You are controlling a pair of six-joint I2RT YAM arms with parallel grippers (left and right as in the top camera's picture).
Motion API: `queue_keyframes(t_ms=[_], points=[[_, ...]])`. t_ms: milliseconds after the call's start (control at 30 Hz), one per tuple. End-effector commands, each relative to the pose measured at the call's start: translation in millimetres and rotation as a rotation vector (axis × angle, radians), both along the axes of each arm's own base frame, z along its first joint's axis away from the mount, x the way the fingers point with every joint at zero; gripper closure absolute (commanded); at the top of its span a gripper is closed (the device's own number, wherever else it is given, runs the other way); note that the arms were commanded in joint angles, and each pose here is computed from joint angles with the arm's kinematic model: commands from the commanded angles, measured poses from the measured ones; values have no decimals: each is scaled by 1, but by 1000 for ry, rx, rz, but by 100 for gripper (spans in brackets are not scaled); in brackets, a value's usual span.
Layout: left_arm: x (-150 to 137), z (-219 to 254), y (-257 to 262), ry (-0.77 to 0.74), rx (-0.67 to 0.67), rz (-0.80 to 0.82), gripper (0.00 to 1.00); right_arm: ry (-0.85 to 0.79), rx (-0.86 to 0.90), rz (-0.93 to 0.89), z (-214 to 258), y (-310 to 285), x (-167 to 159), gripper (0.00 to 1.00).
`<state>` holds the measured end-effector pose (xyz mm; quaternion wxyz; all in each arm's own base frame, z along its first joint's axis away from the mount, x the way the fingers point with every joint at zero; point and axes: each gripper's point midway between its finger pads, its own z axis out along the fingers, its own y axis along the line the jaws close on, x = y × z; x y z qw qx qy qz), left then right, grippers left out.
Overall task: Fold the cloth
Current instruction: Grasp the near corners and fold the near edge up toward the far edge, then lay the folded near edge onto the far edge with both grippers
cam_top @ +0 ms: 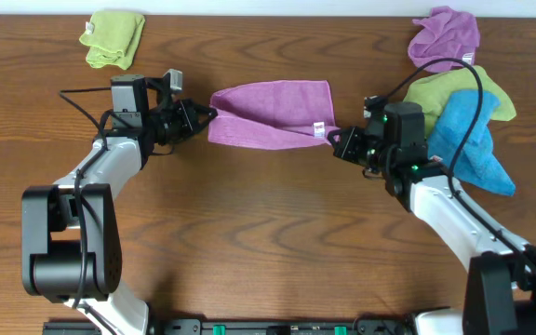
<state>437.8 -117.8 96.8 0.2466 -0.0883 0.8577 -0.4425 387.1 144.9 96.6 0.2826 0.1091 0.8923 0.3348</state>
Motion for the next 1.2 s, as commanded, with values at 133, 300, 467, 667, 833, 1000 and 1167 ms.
queue_keyframes(t_ms=[133,300,467,667,833,1000,1167], points=[[30,11,22,-116,122,124,94,20,-18,-12,-9,8,42,98],[38,12,32,-158,179,166,94,8,-27,-4,-8,12,66,98],[46,10,37,-193,211,182,94,10,-28,-6,-12,16,85,98],[61,-1,32,-190,187,157,94,8,-46,-26,-16,14,97,99],[88,-7,23,-159,149,108,94,8,-59,-40,-22,12,111,99],[100,-22,21,-136,157,79,94,33,-75,-48,-38,11,120,98],[77,-41,10,-52,134,-19,94,128,-90,-39,-54,9,103,99]])
